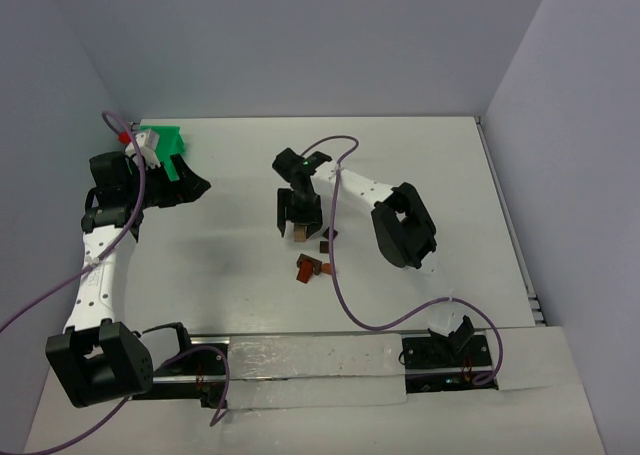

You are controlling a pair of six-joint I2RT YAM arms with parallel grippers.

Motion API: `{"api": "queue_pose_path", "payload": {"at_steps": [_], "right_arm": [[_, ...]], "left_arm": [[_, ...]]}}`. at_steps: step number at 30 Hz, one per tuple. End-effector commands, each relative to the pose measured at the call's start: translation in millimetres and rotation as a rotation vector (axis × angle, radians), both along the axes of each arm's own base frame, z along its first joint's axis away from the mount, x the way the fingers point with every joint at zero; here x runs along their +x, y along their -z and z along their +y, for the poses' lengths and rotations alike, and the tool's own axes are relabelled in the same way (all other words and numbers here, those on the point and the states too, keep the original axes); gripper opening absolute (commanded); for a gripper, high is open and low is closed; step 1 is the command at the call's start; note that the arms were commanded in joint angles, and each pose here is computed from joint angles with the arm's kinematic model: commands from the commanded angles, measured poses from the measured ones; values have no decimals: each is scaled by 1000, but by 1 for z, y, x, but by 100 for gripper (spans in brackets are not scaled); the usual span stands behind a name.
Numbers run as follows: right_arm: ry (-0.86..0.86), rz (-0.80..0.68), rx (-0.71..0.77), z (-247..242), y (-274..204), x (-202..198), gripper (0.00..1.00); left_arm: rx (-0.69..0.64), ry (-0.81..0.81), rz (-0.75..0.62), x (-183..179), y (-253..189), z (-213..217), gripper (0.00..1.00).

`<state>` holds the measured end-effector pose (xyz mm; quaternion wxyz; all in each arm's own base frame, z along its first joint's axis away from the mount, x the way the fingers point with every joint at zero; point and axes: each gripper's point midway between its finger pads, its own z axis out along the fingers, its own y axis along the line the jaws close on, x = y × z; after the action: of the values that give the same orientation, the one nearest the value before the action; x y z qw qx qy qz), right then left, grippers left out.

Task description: Build the wood block tower

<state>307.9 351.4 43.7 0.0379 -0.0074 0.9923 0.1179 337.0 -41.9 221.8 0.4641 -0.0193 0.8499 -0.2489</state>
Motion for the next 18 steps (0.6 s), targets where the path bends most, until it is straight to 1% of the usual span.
{"api": "queue_pose_path", "payload": {"at_steps": [1, 7, 11, 13, 16, 18], "right_arm": [[-11, -53, 47, 1, -22, 5, 72], [-69, -96, 96, -5, -46, -5, 75], [-138, -150, 145, -10, -68, -15, 76], [-194, -186, 164, -14, -81, -22, 77], [-296, -277, 242, -18, -118, -33, 81], [-376, -307, 268, -22, -126, -41, 82]], "left_arm": [[24, 8, -68, 7, -16, 3, 99], [39, 25, -87, 1, -21, 1, 99], [73, 77, -120, -7, -27, -3, 99], [80, 107, -129, -12, -30, -6, 99], [94, 182, -157, -24, -37, -15, 99], [114, 262, -195, -36, -41, -24, 99]]}}
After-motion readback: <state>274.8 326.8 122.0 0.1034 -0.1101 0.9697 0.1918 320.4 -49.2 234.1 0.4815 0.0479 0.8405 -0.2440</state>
